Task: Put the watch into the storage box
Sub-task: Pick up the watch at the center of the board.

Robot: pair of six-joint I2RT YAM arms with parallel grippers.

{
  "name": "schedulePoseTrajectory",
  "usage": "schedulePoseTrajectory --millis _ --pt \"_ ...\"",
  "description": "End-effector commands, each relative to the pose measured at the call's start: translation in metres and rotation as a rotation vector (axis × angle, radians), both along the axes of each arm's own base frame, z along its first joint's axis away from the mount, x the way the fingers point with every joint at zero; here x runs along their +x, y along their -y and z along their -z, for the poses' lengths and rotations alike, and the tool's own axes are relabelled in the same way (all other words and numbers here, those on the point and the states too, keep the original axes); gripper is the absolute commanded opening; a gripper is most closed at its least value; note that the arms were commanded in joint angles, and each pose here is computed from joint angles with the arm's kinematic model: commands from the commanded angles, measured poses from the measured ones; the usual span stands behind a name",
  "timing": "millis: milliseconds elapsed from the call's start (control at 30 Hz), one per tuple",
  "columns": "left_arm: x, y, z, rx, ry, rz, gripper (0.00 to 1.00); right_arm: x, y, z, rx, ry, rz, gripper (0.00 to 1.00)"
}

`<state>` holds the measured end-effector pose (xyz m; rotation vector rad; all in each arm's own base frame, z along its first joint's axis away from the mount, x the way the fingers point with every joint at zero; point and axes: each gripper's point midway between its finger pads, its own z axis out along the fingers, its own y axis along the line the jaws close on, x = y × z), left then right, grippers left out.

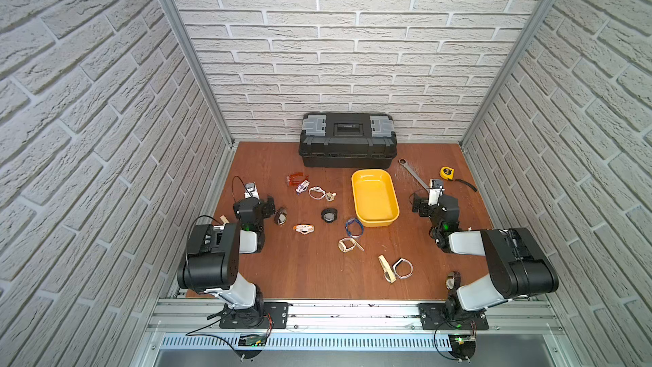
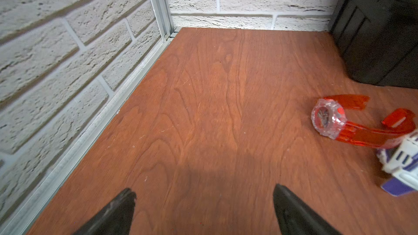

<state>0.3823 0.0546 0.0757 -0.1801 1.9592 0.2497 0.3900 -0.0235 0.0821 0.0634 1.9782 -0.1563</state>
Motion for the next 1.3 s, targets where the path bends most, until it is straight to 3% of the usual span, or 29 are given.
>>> schedulePoseTrajectory --millis 0,500,633,700,767,867,967,1100,1267 --pt "0.007 -0.001 -0.015 -0.001 0.059 0.001 0.98 0.003 0.0 -0.012 0.005 0.042 -0.001 0.99" --pt "0.007 -0.004 -0.015 -0.005 0.057 -0.002 0.98 0.007 -0.003 -0.026 0.003 0.064 -0.018 0.99" --pt "0.015 0.01 -0.026 0.034 -0.011 0.048 0.98 -0.006 0.012 -0.053 0.039 -0.132 0.143 0.98" --pt "0.016 -0.003 -0.052 0.059 -0.113 -0.096 0.98 -0.024 0.01 -0.062 0.075 -0.248 0.181 0.95" --pt "0.01 -0.013 -0.084 -0.03 -0.154 -0.247 0.98 -0.049 0.0 -0.069 0.126 -0.325 0.192 0.94" --pt "-0.009 0.012 -0.115 -0.161 -0.202 -0.275 0.98 -0.094 -0.022 -0.073 0.226 -0.43 0.177 0.94" --pt "-0.032 0.068 -0.125 -0.221 -0.289 -0.156 0.98 -0.14 -0.042 -0.07 0.295 -0.536 0.157 0.93" --pt "-0.083 0.133 -0.112 -0.221 -0.447 0.009 0.98 -0.201 -0.058 -0.052 0.349 -0.682 0.155 0.9" --pt "-0.133 0.189 -0.114 -0.301 -0.469 0.226 0.98 -0.247 -0.065 -0.029 0.379 -0.792 0.188 0.8"
